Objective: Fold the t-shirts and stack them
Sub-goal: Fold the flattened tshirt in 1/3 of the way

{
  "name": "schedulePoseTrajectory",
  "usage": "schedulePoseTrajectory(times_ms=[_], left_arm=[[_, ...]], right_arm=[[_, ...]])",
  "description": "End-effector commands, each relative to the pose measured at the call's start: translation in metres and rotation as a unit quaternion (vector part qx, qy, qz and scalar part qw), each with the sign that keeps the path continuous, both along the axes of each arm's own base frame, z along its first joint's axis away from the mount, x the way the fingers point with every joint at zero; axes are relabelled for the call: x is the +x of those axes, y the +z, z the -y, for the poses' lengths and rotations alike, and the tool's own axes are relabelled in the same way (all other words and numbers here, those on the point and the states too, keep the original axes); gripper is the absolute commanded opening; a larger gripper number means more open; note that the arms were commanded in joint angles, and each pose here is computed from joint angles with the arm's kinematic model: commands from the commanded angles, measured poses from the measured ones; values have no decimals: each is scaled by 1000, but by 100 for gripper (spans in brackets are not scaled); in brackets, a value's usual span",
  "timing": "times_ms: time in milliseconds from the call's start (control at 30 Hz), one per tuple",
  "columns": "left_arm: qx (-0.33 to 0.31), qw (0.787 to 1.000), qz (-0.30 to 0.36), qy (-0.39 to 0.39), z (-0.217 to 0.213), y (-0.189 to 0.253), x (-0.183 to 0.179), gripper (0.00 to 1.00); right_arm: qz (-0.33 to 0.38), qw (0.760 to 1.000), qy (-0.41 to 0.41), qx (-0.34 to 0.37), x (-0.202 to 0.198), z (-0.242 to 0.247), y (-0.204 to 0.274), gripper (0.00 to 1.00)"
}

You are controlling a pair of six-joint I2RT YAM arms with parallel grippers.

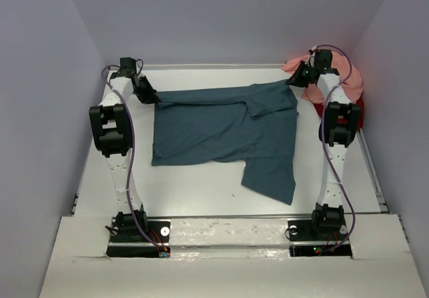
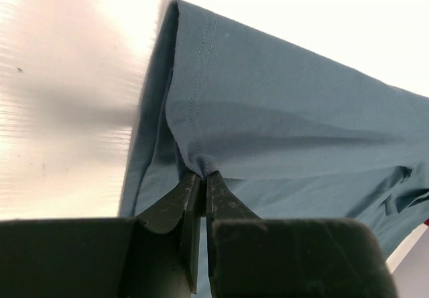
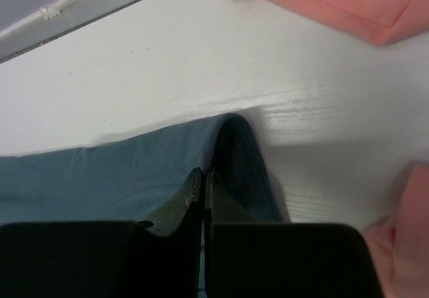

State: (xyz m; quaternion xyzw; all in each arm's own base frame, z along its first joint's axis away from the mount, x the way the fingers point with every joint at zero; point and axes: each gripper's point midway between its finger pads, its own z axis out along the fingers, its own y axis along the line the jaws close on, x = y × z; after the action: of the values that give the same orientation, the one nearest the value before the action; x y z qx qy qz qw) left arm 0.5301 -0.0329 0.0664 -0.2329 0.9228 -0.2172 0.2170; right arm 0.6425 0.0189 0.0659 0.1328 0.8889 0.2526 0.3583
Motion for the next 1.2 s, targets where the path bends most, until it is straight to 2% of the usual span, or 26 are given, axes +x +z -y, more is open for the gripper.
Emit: schedulePoseTrajectory(times_ms=[0, 467, 800, 1167], left_arm=[[2, 1000, 29, 5, -16, 29, 7, 14], [-4, 999, 31, 7, -22, 25, 13, 14], [-2, 1000, 29, 5, -23, 23, 13, 14], [2, 1000, 22, 3, -27, 20, 8, 14]], right_arm=[[45, 999, 3, -18, -5, 0, 64, 0], [5, 1000, 1, -12, -48, -9, 77, 0], [-37, 999, 5, -17, -73, -10, 51, 0], [-44, 999, 0, -27, -64, -5, 33, 0]])
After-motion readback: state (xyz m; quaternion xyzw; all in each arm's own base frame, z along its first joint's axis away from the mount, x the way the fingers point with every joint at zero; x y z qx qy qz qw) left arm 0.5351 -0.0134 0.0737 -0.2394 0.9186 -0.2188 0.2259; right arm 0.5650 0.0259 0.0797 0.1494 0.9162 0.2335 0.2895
